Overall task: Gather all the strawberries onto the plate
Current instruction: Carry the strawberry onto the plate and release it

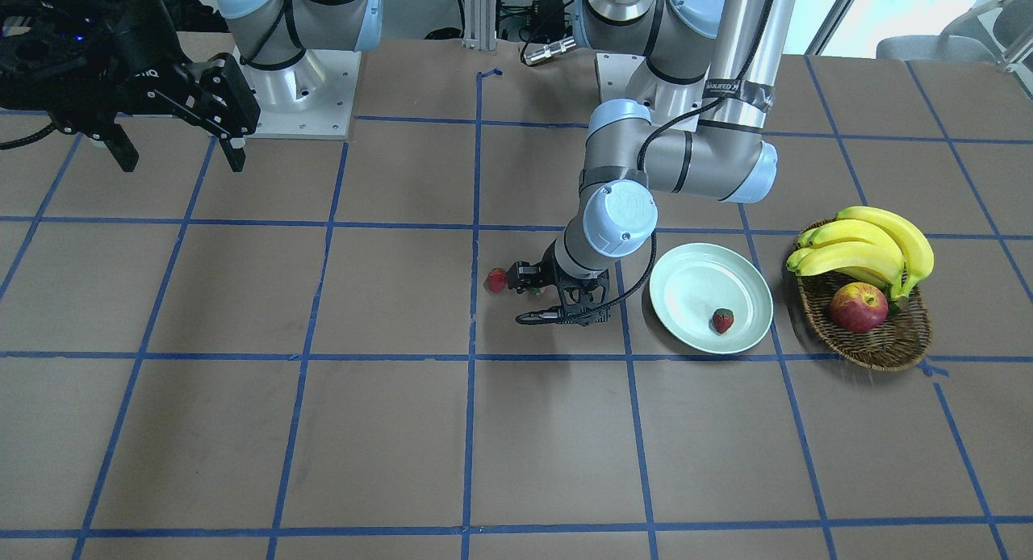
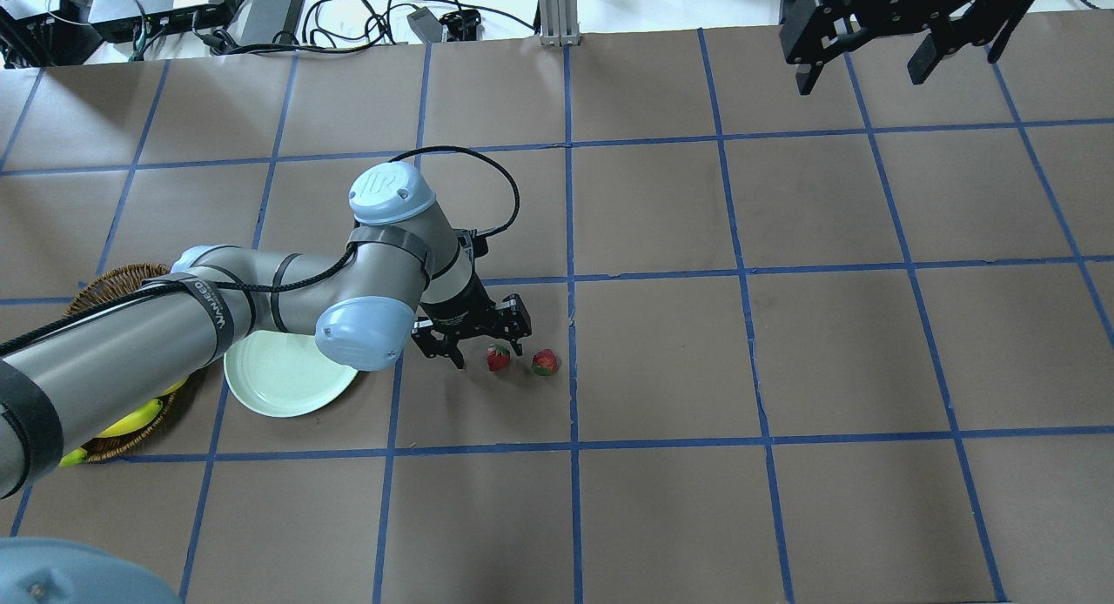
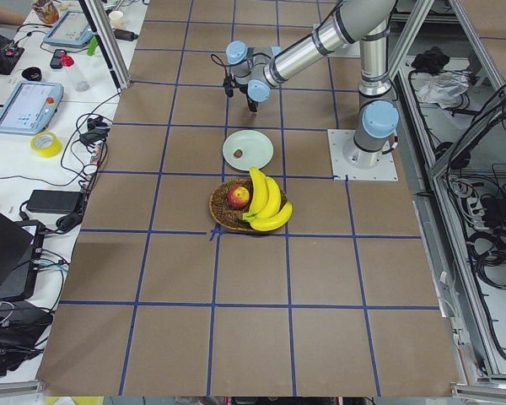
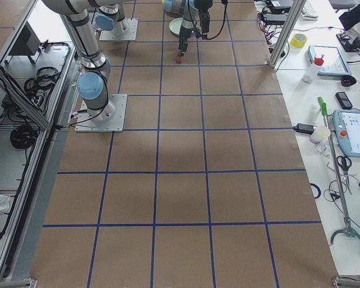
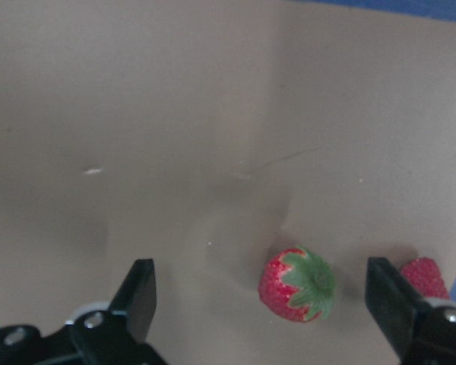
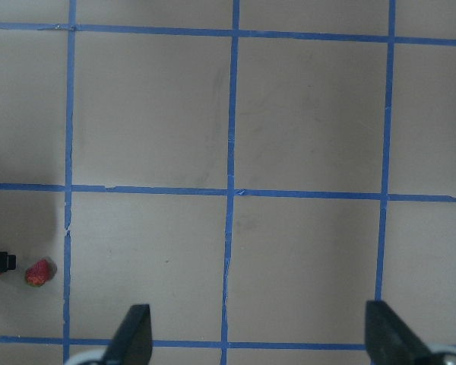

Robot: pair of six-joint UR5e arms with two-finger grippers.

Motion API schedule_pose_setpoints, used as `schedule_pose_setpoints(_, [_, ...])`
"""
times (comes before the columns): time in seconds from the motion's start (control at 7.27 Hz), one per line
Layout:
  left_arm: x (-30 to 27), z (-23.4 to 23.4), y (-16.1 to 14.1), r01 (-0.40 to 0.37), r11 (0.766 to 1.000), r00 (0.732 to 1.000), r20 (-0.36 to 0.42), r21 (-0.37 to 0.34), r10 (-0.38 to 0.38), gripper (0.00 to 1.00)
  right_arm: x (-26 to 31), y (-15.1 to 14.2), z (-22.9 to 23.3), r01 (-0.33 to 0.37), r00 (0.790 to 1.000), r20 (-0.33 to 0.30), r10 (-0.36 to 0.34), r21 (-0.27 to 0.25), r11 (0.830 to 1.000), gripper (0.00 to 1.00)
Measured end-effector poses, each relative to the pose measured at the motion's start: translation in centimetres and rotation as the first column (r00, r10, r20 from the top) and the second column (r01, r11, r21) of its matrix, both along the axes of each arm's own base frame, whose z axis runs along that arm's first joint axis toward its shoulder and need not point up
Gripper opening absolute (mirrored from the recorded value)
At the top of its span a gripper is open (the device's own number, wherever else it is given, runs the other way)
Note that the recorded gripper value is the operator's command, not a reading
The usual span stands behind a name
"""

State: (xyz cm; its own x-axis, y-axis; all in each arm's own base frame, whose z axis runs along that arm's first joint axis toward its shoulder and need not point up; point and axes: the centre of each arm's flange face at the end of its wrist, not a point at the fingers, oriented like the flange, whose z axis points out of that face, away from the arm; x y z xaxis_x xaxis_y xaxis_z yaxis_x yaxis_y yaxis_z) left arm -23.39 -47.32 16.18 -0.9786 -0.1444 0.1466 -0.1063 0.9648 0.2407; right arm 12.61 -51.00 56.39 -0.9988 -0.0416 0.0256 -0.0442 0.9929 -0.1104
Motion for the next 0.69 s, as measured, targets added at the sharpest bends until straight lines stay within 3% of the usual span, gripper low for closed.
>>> schedule_pose_setpoints(0.41, [0.0,0.3,-0.2,0.014,1.0,1.0,-0.001,-0.01,-0.014,0.0,0.0,0.0,0.0,0.001,1.0,0.0,-0.001,-0.001,1.0,1.0])
schedule_pose_setpoints(0.69, [0.6,2.6,-2.3,0.037,0.998,0.998,0.043,-0.06,-0.034,0.0,-0.1,0.0,0.0,0.0,1.0,0.0,0.0,0.0,1.0,1.0])
